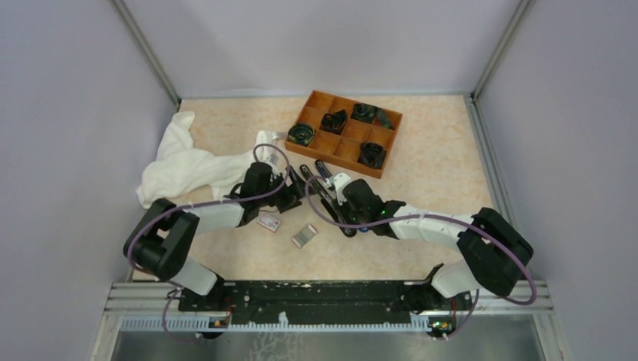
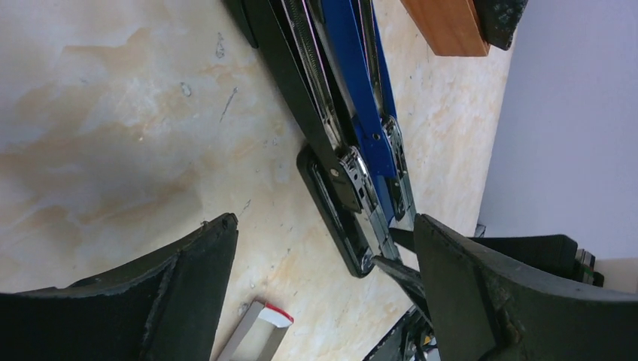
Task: Load the staples into the stapler
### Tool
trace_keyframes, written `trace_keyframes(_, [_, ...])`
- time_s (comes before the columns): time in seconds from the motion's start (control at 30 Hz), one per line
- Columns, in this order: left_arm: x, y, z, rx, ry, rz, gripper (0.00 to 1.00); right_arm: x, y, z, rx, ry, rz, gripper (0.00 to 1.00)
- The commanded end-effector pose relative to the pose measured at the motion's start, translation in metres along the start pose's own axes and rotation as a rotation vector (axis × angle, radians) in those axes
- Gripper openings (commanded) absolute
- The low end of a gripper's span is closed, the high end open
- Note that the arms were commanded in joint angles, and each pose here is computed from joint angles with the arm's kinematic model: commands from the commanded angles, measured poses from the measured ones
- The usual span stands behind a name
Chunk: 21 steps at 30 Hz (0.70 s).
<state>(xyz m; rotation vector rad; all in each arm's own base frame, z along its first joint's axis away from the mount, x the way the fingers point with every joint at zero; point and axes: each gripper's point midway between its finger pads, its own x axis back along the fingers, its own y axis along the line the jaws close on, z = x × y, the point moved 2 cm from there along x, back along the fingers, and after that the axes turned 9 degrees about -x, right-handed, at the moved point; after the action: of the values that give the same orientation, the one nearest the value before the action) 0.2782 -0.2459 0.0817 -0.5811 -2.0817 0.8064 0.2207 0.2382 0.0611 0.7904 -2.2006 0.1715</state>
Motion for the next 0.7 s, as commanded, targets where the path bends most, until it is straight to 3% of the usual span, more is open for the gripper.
trace_keyframes(0.0, [-0.012, -0.019, -0.017, 0.014, -0.022, 0.090, 0.91, -0.005, 0.009, -0.006, 0.013, -0.039, -0.028, 0.24])
trace_keyframes(0.2, [-0.028, -0.011, -0.017, 0.061, -0.014, 0.109, 0.83, -0.006, 0.013, -0.005, 0.024, -0.051, -0.048, 0.13])
trace_keyframes(0.33, [-0.034, -0.001, -0.014, 0.109, -0.018, 0.100, 0.79, -0.008, 0.017, -0.006, 0.029, -0.058, -0.069, 0.10])
trace_keyframes(0.67, [-0.041, 0.016, -0.030, 0.108, -0.181, 0.102, 0.74, -0.012, 0.028, -0.005, 0.046, -0.055, -0.107, 0.08])
